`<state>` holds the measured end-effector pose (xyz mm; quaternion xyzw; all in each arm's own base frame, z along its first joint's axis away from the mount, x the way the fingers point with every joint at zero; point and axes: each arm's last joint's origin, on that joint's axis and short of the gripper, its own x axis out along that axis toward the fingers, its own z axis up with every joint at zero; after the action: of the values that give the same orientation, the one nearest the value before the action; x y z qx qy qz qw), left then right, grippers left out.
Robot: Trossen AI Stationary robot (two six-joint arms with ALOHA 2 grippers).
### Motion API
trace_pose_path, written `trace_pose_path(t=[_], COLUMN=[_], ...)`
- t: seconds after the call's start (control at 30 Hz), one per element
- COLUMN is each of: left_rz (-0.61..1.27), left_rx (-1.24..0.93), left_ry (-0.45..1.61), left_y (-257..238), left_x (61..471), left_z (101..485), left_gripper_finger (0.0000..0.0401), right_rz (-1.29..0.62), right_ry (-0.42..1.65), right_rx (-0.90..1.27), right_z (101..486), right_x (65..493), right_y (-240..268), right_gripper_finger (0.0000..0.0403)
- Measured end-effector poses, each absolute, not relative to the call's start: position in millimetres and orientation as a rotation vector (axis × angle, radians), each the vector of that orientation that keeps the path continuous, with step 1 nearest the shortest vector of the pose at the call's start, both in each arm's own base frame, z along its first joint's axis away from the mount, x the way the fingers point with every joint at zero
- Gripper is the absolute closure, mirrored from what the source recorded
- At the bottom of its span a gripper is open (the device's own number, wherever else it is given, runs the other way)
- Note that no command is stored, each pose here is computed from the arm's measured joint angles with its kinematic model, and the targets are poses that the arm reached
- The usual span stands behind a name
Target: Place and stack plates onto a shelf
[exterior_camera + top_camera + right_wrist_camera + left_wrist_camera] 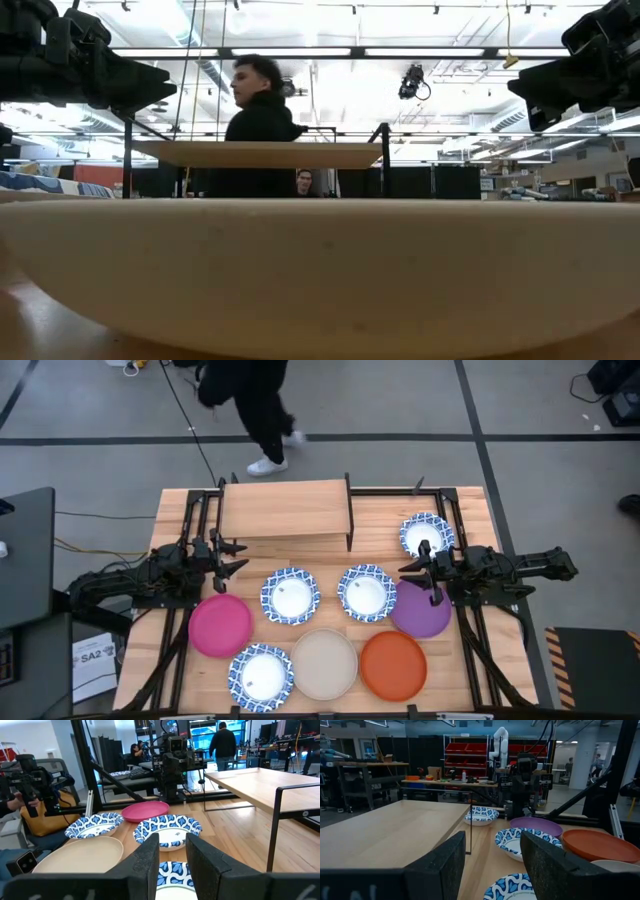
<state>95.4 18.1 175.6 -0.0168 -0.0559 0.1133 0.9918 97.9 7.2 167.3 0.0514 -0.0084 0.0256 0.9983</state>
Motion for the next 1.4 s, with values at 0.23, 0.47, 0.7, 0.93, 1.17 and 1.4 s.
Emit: trace_pose_path(t=[0.23, 0.47, 0.7, 0.93, 1.17, 1.4], left_rz=[0.228, 0.228, 0.228, 0.228, 0.228, 0.228], left_rx=[-0.034, -0.033, -0.033, -0.033, -0.034, -0.034], left_ry=[-0.112, -0.112, -0.112, -0.112, -0.112, -0.112], left_y=[18, 18, 18, 18, 18, 18], left_x=[95, 95, 95, 95, 95, 95], left_z=[176, 176, 176, 176, 176, 176], left_gripper_finger=[0.0205, 0.0205, 0.0205, 0.0205, 0.0205, 0.0205], right_rz=[-0.055, -0.154, -0.226, -0.311, -0.421, -0.599], right_ry=[-0.078, -0.193, -0.269, -0.281, -0.251, -0.031], right_rx=[0.147, 0.197, 0.228, 0.211, 0.173, 0.126], right_z=[173, 183, 189, 196, 227, 263], right_x=[98, 96, 94, 92, 91, 87], right_y=[4, 1, -2, -4, -8, -17], right_gripper_finger=[0.0299, 0.0274, 0.0206, 0.0157, 0.0151, 0.0151])
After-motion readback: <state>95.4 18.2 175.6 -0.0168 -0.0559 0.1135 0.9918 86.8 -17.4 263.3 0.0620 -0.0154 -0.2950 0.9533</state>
